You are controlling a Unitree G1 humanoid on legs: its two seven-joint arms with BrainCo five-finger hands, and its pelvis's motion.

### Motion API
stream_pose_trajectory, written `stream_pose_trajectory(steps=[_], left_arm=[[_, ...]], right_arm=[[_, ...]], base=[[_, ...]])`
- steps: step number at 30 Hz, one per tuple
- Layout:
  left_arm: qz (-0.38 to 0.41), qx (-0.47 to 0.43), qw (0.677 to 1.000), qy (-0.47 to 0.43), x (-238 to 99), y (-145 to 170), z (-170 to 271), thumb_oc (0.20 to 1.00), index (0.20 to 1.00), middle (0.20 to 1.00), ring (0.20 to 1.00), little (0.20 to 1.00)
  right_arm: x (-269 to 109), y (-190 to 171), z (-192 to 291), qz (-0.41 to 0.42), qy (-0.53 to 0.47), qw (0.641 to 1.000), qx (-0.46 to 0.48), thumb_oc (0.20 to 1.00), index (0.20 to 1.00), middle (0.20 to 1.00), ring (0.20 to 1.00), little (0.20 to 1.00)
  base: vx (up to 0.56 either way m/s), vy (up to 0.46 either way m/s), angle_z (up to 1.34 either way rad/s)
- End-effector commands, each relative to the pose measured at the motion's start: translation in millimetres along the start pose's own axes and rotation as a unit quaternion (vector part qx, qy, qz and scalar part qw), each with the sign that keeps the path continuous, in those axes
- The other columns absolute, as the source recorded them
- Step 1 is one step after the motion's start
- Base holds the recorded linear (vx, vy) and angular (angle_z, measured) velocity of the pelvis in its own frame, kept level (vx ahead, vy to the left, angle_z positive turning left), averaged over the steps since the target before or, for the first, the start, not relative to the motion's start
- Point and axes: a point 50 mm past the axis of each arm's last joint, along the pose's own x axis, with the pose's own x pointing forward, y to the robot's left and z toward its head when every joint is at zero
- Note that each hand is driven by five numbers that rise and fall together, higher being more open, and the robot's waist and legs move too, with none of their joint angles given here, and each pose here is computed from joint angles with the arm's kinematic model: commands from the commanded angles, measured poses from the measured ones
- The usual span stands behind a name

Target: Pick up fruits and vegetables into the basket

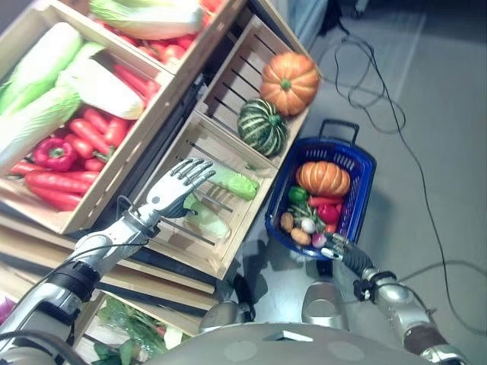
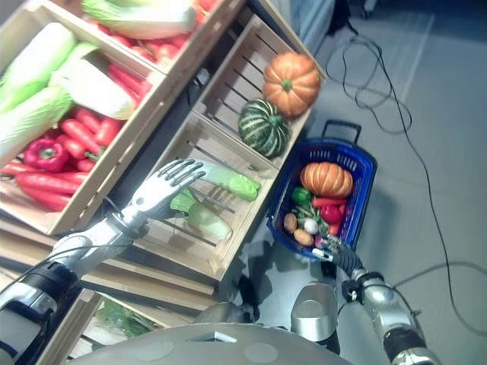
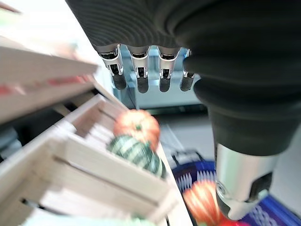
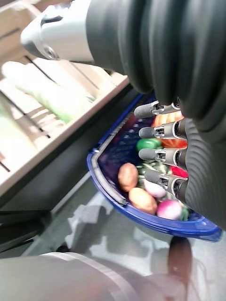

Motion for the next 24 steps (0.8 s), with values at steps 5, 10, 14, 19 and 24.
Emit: stream_pose_trajectory(steps=[5,10,14,19,24], left_arm=[[-0.001,0.077,0.993,0.089,-7.4,2.7,-38.1,1.000,1.000,1.000,1.000,1.000],[0.084,0.122,0.975,0.166,-1.8,10.6,-57.3,1.000,1.000,1.000,1.000,1.000],[0.145,0.145,0.956,0.210,10.6,26.7,-70.4,1.000,1.000,1.000,1.000,1.000],[0.192,0.161,0.931,0.264,27.8,53.3,-89.5,1.000,1.000,1.000,1.000,1.000],[0.222,0.164,0.913,0.300,36.8,76.2,-104.4,1.000,1.000,1.000,1.000,1.000]], right_arm=[[8.7,1.6,44.1,0.014,-0.079,0.996,-0.035,1.000,1.000,1.000,1.000,1.000],[15.3,2.4,62.0,0.010,-0.108,0.993,-0.039,1.000,1.000,1.000,1.000,1.000],[19.2,2.0,75.2,0.008,-0.125,0.991,-0.040,1.000,1.000,1.000,1.000,1.000],[23.2,4.2,90.3,0.008,-0.141,0.989,-0.052,1.000,1.000,1.000,1.000,1.000],[23.7,4.6,94.7,0.006,-0.146,0.988,-0.057,1.000,1.000,1.000,1.000,1.000]], base=[[-0.06,0.046,-0.20],[-0.09,-0.024,-0.09],[-0.07,-0.023,0.04],[-0.06,-0.017,-0.02],[0.00,0.002,-0.01]])
